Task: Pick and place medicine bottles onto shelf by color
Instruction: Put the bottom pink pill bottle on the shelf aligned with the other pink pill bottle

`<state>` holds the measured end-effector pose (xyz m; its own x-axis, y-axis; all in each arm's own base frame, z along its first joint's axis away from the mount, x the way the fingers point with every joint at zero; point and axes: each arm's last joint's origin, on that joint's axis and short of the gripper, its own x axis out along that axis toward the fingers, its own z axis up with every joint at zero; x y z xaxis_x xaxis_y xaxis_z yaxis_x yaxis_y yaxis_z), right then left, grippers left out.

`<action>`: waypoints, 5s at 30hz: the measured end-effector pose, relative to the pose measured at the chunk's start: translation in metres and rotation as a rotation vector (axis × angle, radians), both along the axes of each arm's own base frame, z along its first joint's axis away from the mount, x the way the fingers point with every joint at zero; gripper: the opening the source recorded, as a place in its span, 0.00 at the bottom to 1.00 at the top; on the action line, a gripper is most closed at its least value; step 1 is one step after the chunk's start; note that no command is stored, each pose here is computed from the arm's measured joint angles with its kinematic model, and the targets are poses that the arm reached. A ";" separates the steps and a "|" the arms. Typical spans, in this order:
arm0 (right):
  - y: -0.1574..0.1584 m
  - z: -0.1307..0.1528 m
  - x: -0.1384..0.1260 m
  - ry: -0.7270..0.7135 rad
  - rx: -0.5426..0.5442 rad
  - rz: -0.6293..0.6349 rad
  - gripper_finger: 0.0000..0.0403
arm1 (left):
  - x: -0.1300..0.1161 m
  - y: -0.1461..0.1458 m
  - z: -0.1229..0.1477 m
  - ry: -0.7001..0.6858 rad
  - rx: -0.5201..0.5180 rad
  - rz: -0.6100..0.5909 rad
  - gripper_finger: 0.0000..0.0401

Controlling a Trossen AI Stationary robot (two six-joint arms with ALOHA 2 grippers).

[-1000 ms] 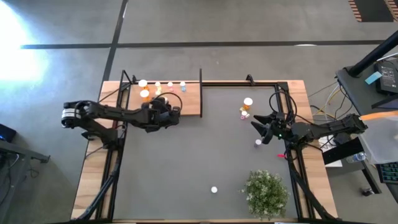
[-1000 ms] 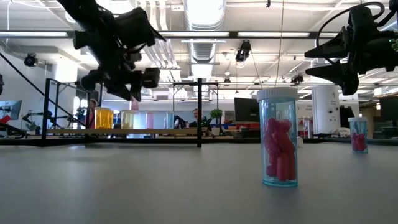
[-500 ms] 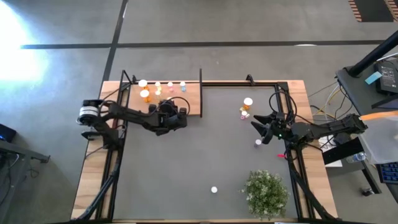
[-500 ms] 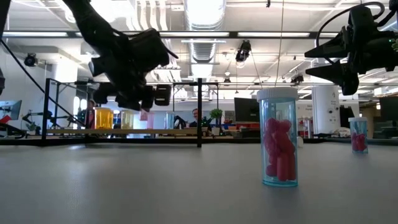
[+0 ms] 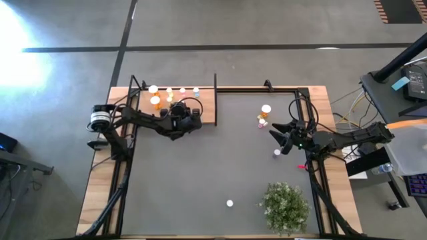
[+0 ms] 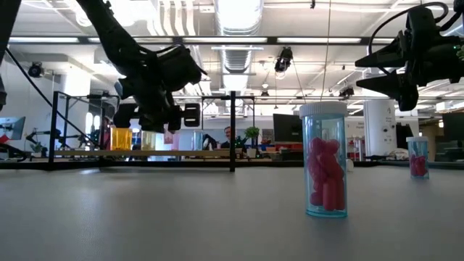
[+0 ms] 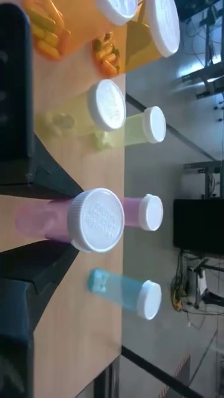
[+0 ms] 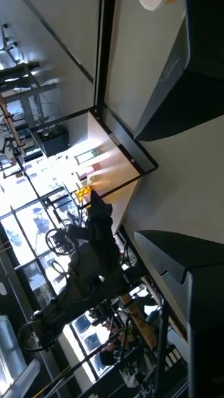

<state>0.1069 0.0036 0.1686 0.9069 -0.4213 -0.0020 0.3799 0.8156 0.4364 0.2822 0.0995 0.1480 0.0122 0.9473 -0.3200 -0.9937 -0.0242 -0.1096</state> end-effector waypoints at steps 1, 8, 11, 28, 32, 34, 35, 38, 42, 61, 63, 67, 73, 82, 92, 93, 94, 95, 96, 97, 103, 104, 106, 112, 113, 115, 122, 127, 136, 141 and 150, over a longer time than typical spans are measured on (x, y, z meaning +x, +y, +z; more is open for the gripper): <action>0.000 0.000 0.000 0.000 0.000 0.000 0.59 | 0.000 0.002 0.000 -0.007 -0.005 0.002 0.20; 0.000 0.000 0.000 0.000 0.000 0.000 0.59 | -0.003 0.014 -0.002 -0.027 -0.074 -0.010 0.20; 0.000 0.000 0.000 0.000 0.000 0.000 0.59 | -0.004 0.016 -0.002 -0.028 -0.076 -0.002 0.20; 0.000 0.000 0.000 0.000 0.000 0.000 0.59 | -0.001 0.020 0.002 0.043 -0.065 -0.067 0.20; 0.000 0.000 0.000 0.000 0.000 0.000 0.59 | -0.001 0.020 0.001 0.043 -0.066 -0.067 0.20; 0.000 0.000 0.000 0.000 0.000 0.000 0.59 | -0.001 0.020 0.001 0.044 -0.067 -0.068 0.20; 0.000 0.000 0.000 0.000 0.000 0.000 0.59 | -0.001 0.020 0.001 0.044 -0.067 -0.068 0.20; 0.000 0.000 0.000 0.000 0.000 0.000 0.59 | -0.001 0.020 -0.003 0.056 -0.072 -0.067 0.20; 0.000 0.000 0.000 0.000 0.000 0.000 0.59 | 0.003 0.022 -0.009 0.070 -0.066 -0.057 0.20; 0.000 0.000 0.000 0.000 0.000 0.000 0.59 | 0.006 0.023 -0.008 0.076 -0.069 -0.063 0.20; 0.000 0.000 0.000 0.000 0.000 0.000 0.59 | 0.006 0.023 -0.008 0.076 -0.069 -0.062 0.20; 0.000 0.000 0.000 0.000 0.000 0.000 0.59 | 0.006 0.023 -0.008 0.078 -0.069 -0.061 0.25; 0.000 0.000 0.000 0.000 0.000 0.000 0.59 | 0.006 0.022 -0.008 0.079 -0.075 -0.066 0.38; 0.000 0.000 0.000 0.000 0.000 0.000 0.59 | 0.008 0.015 -0.002 0.060 -0.064 -0.090 0.43; 0.000 0.000 0.000 0.000 0.000 0.000 0.59 | 0.009 0.008 0.009 0.080 -0.039 -0.120 0.43; 0.000 0.000 0.000 0.000 0.000 0.000 0.59 | 0.009 0.008 0.010 0.076 -0.035 -0.118 0.43; 0.000 0.000 0.000 0.000 0.000 0.000 0.59 | 0.008 0.008 0.011 0.077 -0.035 -0.119 0.43; 0.000 0.000 0.000 0.000 0.000 0.000 0.59 | 0.007 0.008 0.012 0.077 -0.034 -0.118 0.43; 0.000 0.000 0.000 0.000 0.000 0.000 0.59 | 0.007 0.007 0.013 0.074 -0.031 -0.117 0.43; 0.000 0.000 0.000 0.000 0.000 0.000 0.59 | 0.006 0.007 0.014 0.070 -0.030 -0.118 0.43; 0.000 0.000 0.000 0.000 0.000 0.000 0.59 | 0.004 0.006 0.021 0.074 -0.017 -0.121 0.43; 0.000 0.000 0.000 0.000 0.000 0.000 0.59 | 0.004 0.006 0.021 0.076 -0.014 -0.120 0.43; 0.000 0.000 0.000 -0.001 0.000 0.000 0.59 | 0.003 0.005 0.024 0.074 -0.005 -0.114 0.43; 0.000 0.000 0.000 0.000 0.000 0.000 0.59 | 0.003 -0.003 0.040 0.040 0.019 -0.145 0.43; 0.000 0.000 0.000 -0.001 0.000 0.000 0.59 | 0.002 -0.006 0.042 0.034 0.022 -0.155 0.43; 0.000 0.000 0.000 0.000 0.000 0.000 0.59 | 0.003 -0.012 0.046 0.020 0.017 -0.189 0.43; 0.000 0.000 0.000 0.000 0.000 0.000 0.59 | 0.009 -0.027 0.051 -0.062 -0.147 -0.457 0.43; 0.000 0.000 0.000 -0.001 0.000 0.000 0.59 | 0.011 -0.023 0.039 -0.048 -0.173 -0.442 0.43; 0.000 0.000 0.000 0.000 0.000 0.000 0.59 | 0.012 -0.011 0.023 -0.025 -0.193 -0.384 0.43; 0.000 0.000 0.000 -0.001 0.000 0.000 0.59 | 0.013 0.001 0.013 -0.013 -0.198 -0.343 0.43; 0.000 0.000 0.000 -0.001 0.000 0.000 0.59 | 0.011 0.011 0.007 0.005 -0.182 -0.286 0.43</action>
<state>0.1069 0.0036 0.1687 0.9068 -0.4215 -0.0016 0.3798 0.8155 0.4368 0.2932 0.1107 0.1549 0.2670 0.8333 -0.4841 -0.9636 0.2369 -0.1237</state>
